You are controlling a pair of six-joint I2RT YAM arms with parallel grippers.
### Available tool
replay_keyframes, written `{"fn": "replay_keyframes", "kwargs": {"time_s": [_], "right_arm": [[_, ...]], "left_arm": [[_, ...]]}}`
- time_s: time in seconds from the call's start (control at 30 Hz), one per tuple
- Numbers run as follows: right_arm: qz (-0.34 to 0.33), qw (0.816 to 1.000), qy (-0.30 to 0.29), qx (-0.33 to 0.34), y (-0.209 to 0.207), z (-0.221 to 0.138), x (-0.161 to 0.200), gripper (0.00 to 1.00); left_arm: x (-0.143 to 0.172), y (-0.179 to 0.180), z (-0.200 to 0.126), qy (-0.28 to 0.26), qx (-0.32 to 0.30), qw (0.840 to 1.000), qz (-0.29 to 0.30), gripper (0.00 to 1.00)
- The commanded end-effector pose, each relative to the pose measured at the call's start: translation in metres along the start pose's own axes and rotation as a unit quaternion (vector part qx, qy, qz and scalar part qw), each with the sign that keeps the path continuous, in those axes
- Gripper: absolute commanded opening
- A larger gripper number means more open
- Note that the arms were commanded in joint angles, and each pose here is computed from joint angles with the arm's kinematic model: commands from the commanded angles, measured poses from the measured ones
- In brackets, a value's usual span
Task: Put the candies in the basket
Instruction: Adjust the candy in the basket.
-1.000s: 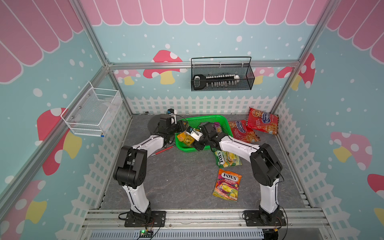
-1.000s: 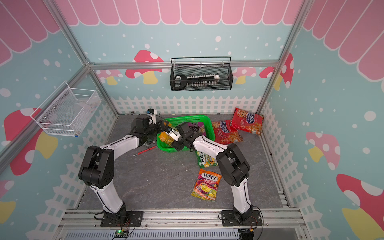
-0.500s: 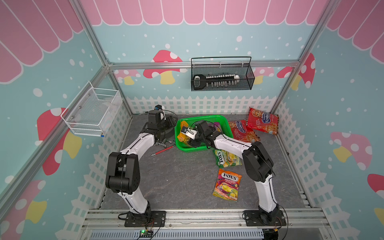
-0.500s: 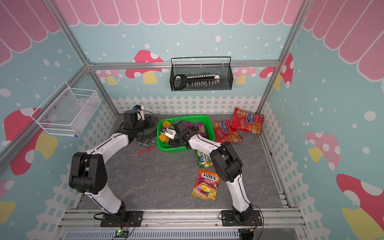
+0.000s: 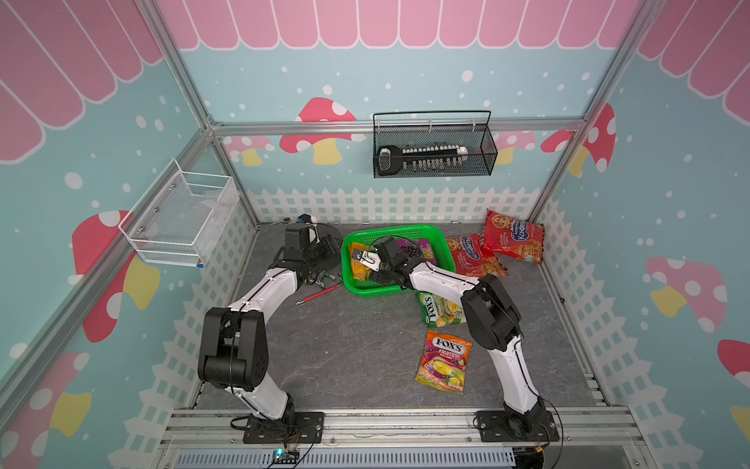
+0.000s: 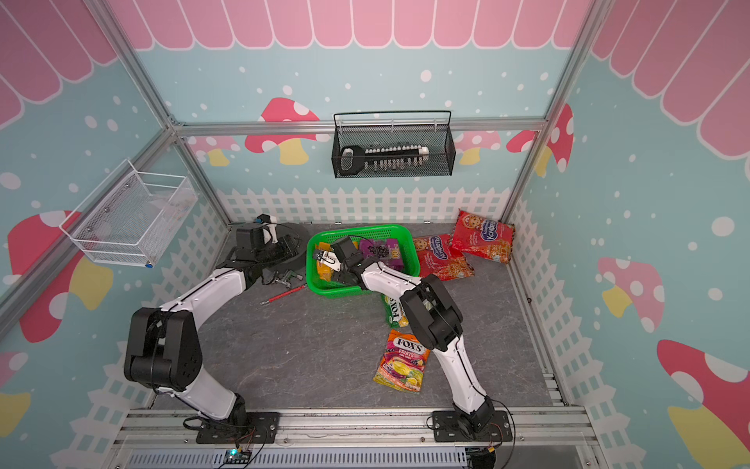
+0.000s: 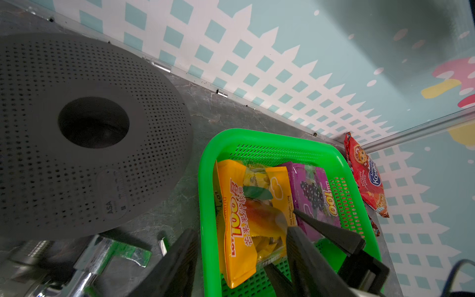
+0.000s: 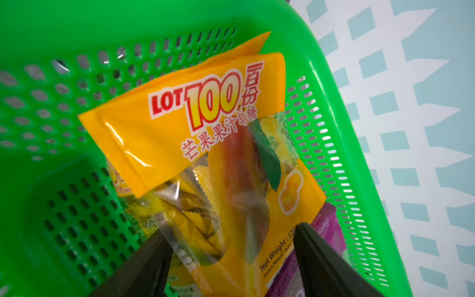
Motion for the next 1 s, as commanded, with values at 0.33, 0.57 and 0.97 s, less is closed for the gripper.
{"fn": "replay_keyframes", "kwargs": {"time_s": [0.33,0.57,0.97], "right_arm": [[0.020,0.998,-0.028,0.047,-0.016,0.030,-0.018,0.79],[0.057,0.995,-0.080,0.020,-0.024,-0.009,-0.040,0.80],[0.201,0.976,-0.046,-0.072,-0.015,-0.064,-0.011,0.78]], "left_arm": [[0.023,0.003,0.002,0.034,0.018,0.999,-0.016,0.58],[0.042,0.001,0.012,0.062,0.019,0.998,-0.026,0.57],[0.084,0.003,0.007,0.102,-0.026,0.994,-0.007,0.57]]}}
Point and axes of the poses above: each gripper's point midway between its finger pads, its own z axis out along the fingers, its own y axis along the line the jaws close on, x = y × z, the point moved 2 cm from there along -z, back along the fingers, and after that the axes turned 7 degrees about z, right-handed, at the moved point
